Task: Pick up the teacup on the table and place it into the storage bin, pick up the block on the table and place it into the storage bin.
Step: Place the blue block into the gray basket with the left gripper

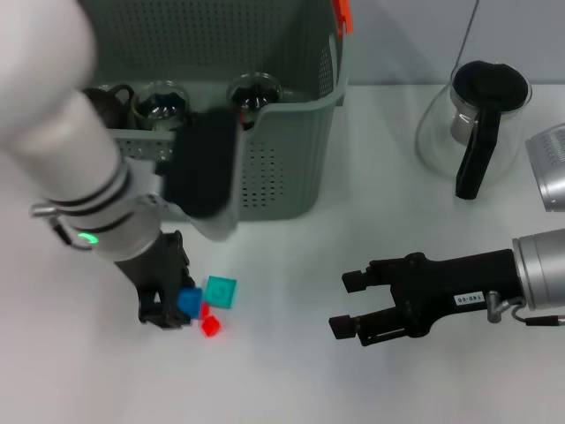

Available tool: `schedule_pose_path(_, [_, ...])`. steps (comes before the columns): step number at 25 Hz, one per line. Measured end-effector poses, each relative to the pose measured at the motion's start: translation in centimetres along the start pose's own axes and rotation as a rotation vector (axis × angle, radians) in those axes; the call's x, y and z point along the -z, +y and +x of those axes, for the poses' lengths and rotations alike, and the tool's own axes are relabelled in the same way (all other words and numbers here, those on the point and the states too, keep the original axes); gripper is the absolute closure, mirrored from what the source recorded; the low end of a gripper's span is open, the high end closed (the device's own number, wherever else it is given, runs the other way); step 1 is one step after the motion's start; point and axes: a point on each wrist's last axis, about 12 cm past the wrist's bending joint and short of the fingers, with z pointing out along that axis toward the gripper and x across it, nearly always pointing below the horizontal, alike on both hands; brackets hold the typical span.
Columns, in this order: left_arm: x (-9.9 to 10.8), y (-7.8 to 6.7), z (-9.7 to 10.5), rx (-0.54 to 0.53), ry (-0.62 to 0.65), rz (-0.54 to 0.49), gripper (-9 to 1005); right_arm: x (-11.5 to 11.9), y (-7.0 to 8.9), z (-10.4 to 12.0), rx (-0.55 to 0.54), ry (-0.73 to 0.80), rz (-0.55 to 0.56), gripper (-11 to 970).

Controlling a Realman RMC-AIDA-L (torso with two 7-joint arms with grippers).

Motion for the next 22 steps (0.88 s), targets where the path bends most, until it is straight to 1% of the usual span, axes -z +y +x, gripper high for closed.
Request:
schedule_pose_path(2, [1.7, -0.5, 0.6, 0.085, -0.091, 0.024, 591, 0.1, -0.1, 0.0, -0.004, 0.001, 0.003, 69])
schedule_pose_path(3, [3.1, -0.8, 1.0, 0.155, -0.174, 0.044, 591, 0.2, -0.1, 0.1, -0.006, 0.002, 0.005, 70])
schedule_pose_path(4, [3.9, -0.9, 1.4, 0.196, -0.224, 0.048, 591, 0.3, -0.1, 0.1, -0.008, 0.002, 0.005, 72])
schedule_pose_path(6, [7.6, -1.5, 2.7, 0.354, -0.483, 0.091, 592, 0.3, -0.1, 0.1, -0.011, 0.003, 0.006, 75])
schedule_pose_path(7, [8.8, -1.6, 3.2, 0.392, -0.566, 0.097, 592, 0.3, -0.1, 0.1, -0.012, 0.003, 0.007, 77])
schedule_pose_path(9, [11.9, -1.3, 4.4, 0.454, -0.786, 0.079, 592, 0.2, -0.1, 0.0, -0.011, 0.002, 0.005, 76])
schedule_pose_path(10, [13.1, -0.9, 4.9, 0.465, -0.855, 0.054, 591, 0.2, -0.1, -0.1, -0.01, 0.002, 0.004, 76])
schedule_pose_path(11, [13.6, -0.4, 5.1, 0.472, -0.884, 0.028, 591, 0.1, -0.1, -0.1, -0.008, 0.002, 0.003, 75])
schedule_pose_path(12, [14.4, 0.5, 5.5, 0.488, -0.928, -0.018, 591, 0.1, -0.1, -0.2, -0.007, 0.001, 0.002, 75])
schedule_pose_path(14, [14.6, 3.2, 6.0, 0.565, -0.951, -0.115, 590, 0.0, 0.0, -0.3, -0.004, 0.001, 0.0, 75])
schedule_pose_path(16, [14.2, 6.2, 6.6, 0.675, -0.948, -0.214, 588, 0.0, 0.0, -0.3, -0.001, 0.0, -0.002, 75])
schedule_pose_path(17, [13.8, 7.4, 6.9, 0.726, -0.939, -0.25, 588, 0.0, 0.0, -0.3, -0.001, 0.0, -0.002, 75])
schedule_pose_path(19, [12.7, 9.5, 7.3, 0.805, -0.911, -0.285, 586, 0.0, 0.0, -0.3, -0.001, 0.001, -0.004, 75])
schedule_pose_path(20, [12.0, 10.2, 7.3, 0.832, -0.896, -0.284, 586, 0.0, 0.0, -0.3, -0.001, 0.002, -0.005, 75])
schedule_pose_path(21, [12.0, 10.2, 7.3, 0.832, -0.896, -0.284, 585, 0.0, 0.0, -0.3, -0.002, 0.003, -0.006, 75])
schedule_pose_path(22, [11.1, 10.8, 7.1, 0.851, -0.879, -0.302, 585, 0.0, 0.0, -0.3, -0.002, 0.003, -0.006, 75])
